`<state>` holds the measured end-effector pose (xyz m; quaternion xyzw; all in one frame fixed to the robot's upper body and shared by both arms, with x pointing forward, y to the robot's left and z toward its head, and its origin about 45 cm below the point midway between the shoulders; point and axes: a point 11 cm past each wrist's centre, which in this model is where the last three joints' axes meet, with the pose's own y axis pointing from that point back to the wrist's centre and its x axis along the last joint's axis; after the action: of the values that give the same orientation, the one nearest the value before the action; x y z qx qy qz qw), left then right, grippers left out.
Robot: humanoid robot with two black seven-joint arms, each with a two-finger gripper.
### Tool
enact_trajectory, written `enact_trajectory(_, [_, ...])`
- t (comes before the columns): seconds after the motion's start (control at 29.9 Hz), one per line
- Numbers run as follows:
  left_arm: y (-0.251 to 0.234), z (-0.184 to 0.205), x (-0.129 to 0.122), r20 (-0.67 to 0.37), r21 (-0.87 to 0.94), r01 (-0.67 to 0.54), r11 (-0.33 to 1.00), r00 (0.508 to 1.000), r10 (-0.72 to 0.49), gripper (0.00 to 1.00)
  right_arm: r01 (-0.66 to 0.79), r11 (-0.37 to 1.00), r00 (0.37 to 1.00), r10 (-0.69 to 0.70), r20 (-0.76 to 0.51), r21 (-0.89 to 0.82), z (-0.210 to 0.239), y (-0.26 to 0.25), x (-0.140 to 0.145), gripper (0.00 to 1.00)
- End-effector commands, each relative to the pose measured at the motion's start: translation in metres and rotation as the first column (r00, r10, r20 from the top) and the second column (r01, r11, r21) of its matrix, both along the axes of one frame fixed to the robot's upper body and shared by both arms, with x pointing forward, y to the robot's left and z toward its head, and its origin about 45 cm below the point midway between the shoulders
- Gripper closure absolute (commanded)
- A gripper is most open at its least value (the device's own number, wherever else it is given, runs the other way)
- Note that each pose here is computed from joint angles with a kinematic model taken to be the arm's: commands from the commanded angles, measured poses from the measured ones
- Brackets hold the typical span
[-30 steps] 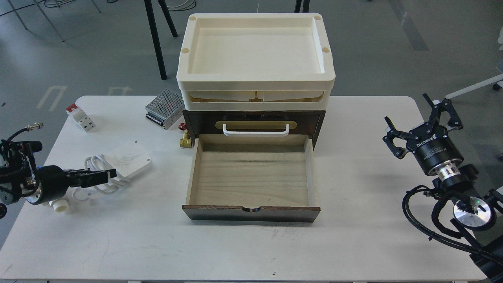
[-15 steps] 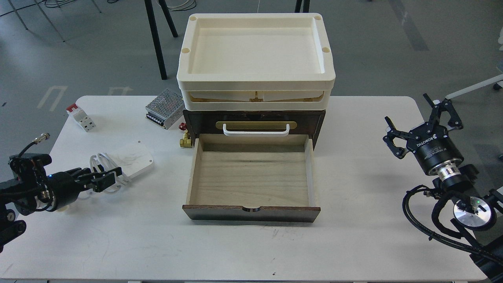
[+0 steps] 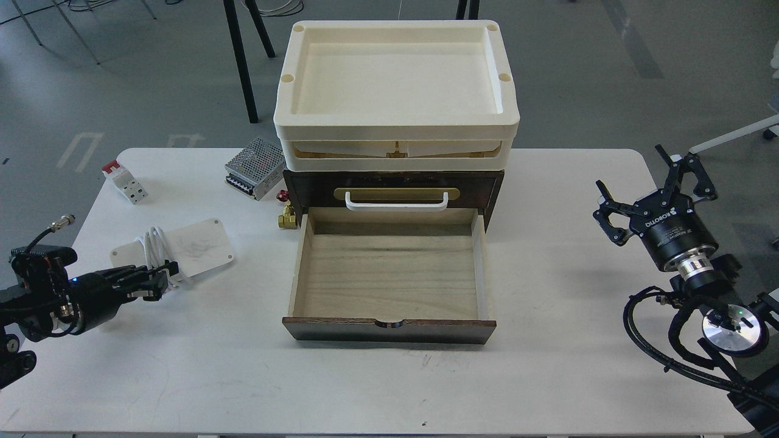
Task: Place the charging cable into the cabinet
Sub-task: 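Close the left gripper on the cable bundle and lift it, then carry the cable with the left gripper over the open drawer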
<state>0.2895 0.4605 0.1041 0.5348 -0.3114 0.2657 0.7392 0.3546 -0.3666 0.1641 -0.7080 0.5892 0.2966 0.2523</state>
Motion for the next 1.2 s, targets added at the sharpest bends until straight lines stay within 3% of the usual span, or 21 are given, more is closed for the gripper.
enact_trajectory(0.0, [0.012, 0.013, 0.001, 0.023, 0.017, -0.014, 1.0, 1.0, 0.014, 0.96, 0.0, 1.0, 1.0, 0.0, 0.0, 0.0, 0.0, 0.0, 0.0, 0.01])
enact_trajectory(0.23, [0.036, 0.058, -0.001, 0.096, 0.03, -0.039, 0.999, 0.995, 0.036, 0.96, 0.0, 1.0, 1.0, 0.0, 0.0, 0.0, 0.0, 0.0, 0.0, 0.01])
enact_trajectory(0.4, [0.077, 0.096, -0.005, 0.156, 0.032, -0.167, 0.985, 0.975, 0.16, 0.96, 0.0, 1.0, 1.0, 0.0, 0.0, 0.0, 0.0, 0.0, 0.0, 0.01])
enact_trajectory(0.6, [0.123, 0.158, -0.006, 0.274, -0.038, -0.346, 0.937, 0.899, 0.343, 0.96, 0.0, 1.0, 1.0, 0.0, -0.002, -0.001, 0.0, 0.0, 0.0, 0.01])
enact_trajectory(0.74, [0.137, 0.212, 0.007, 0.356, -0.144, -0.395, 0.908, 0.835, 0.419, 0.96, -0.001, 1.0, 1.0, 0.001, -0.003, -0.001, -0.001, 0.001, 0.0, 0.01])
enact_trajectory(0.94, [0.12, 0.299, 0.038, 0.361, -0.379, -0.297, 0.876, 0.825, 0.435, 0.95, -0.002, 1.0, 1.0, 0.002, -0.006, -0.003, -0.002, 0.001, -0.001, 0.01])
enact_trajectory(1.17, [0.071, 0.381, 0.061, 0.429, -0.499, -0.065, 0.864, 0.848, 0.312, 0.96, -0.001, 1.0, 1.0, 0.001, -0.007, -0.003, -0.002, 0.001, -0.001, 0.01])
